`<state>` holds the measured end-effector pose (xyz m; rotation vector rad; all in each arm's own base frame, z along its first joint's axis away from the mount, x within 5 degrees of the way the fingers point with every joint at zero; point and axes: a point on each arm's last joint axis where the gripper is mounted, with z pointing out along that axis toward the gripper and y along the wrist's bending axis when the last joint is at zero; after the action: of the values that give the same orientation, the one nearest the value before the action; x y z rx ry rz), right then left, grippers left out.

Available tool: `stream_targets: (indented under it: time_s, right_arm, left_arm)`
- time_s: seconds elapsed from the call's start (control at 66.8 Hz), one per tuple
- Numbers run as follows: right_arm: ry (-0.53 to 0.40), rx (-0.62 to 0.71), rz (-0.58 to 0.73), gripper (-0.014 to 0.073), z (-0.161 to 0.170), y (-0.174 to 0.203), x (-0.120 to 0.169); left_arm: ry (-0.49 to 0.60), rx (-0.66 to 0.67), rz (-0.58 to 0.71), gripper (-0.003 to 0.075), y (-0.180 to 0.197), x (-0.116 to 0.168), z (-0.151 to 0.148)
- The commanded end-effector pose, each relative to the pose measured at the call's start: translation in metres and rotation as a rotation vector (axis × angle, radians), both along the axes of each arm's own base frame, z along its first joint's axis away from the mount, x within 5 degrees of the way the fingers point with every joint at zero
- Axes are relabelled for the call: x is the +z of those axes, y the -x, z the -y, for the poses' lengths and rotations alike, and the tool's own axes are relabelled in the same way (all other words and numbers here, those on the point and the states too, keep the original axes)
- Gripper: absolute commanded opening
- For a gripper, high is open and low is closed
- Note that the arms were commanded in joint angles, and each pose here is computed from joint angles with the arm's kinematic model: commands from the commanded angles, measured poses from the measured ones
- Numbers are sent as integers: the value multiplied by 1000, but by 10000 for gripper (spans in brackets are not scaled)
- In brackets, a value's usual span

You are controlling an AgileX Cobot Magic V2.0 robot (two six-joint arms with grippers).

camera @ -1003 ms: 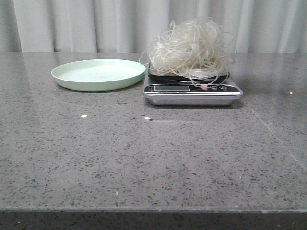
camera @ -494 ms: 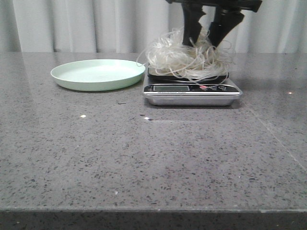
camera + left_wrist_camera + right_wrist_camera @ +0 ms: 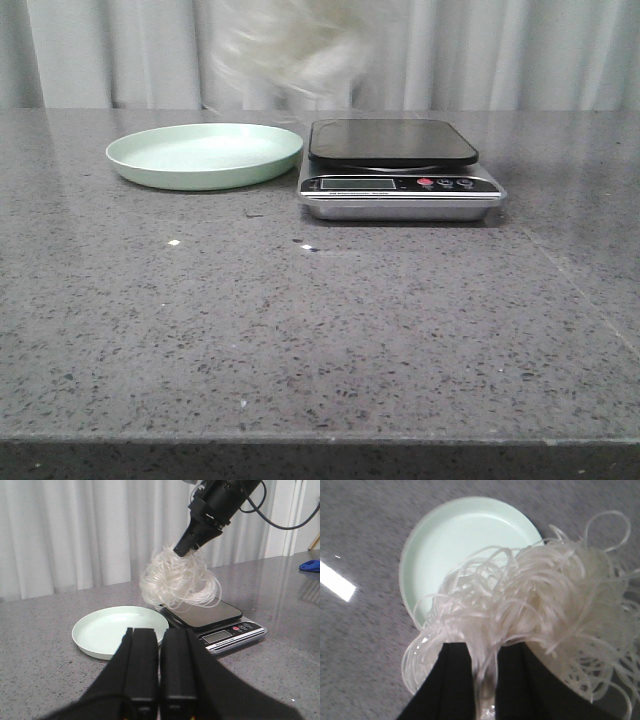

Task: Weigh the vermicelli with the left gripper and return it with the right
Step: 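Carry the vermicelli with the right gripper back onto the green plate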

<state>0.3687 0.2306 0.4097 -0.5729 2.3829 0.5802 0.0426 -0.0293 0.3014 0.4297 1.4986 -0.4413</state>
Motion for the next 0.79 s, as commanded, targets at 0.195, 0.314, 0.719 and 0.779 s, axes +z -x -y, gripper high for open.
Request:
stream_targets:
  time_s: [0.195,0.314,0.719,0.779]
  right_arm:
    - [-175,0,194,141,-43,-17,-2]
    - [-181,-12,200,175,-49,-27,-15]
    - [-182,-19,215,595,-35,-20,4]
    - [-172,-26,211,595,-25,-16,12]
  left_arm:
    - [55,15,75,127,0,15,-2]
    - [53,14,72,127,0,15,-1]
    - [55,13,69,127,0,14,-1]
    - [55,13,69,127,0,14,-1]
